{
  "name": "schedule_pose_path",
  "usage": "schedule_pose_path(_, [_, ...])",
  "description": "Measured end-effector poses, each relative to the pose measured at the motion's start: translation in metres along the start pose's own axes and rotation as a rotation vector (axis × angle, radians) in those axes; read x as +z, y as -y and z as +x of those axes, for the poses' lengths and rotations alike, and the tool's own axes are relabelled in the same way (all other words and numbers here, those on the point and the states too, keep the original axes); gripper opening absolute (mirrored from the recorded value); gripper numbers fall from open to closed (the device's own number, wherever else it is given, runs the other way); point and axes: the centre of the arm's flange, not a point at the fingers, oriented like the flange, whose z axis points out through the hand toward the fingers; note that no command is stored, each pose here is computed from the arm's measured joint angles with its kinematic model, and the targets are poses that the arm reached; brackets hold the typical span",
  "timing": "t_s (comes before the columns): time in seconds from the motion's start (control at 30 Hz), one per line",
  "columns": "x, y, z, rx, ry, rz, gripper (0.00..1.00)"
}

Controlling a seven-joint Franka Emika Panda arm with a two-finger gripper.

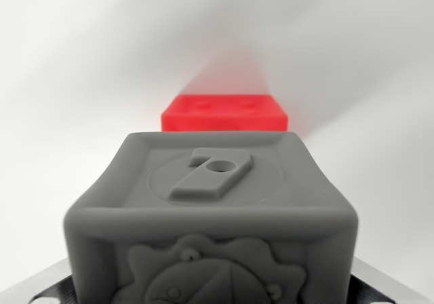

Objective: Destack cube

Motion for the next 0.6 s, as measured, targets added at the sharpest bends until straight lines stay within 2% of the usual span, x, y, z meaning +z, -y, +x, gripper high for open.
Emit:
schedule_pose_path(0.2, [-0.014,0.000,0.000,-0.001,-0.0005,0.0018,0.00])
schedule_pose_path(0.6, [-0.043,0.000,0.000,0.001,-0.0018,0.0020,0.00])
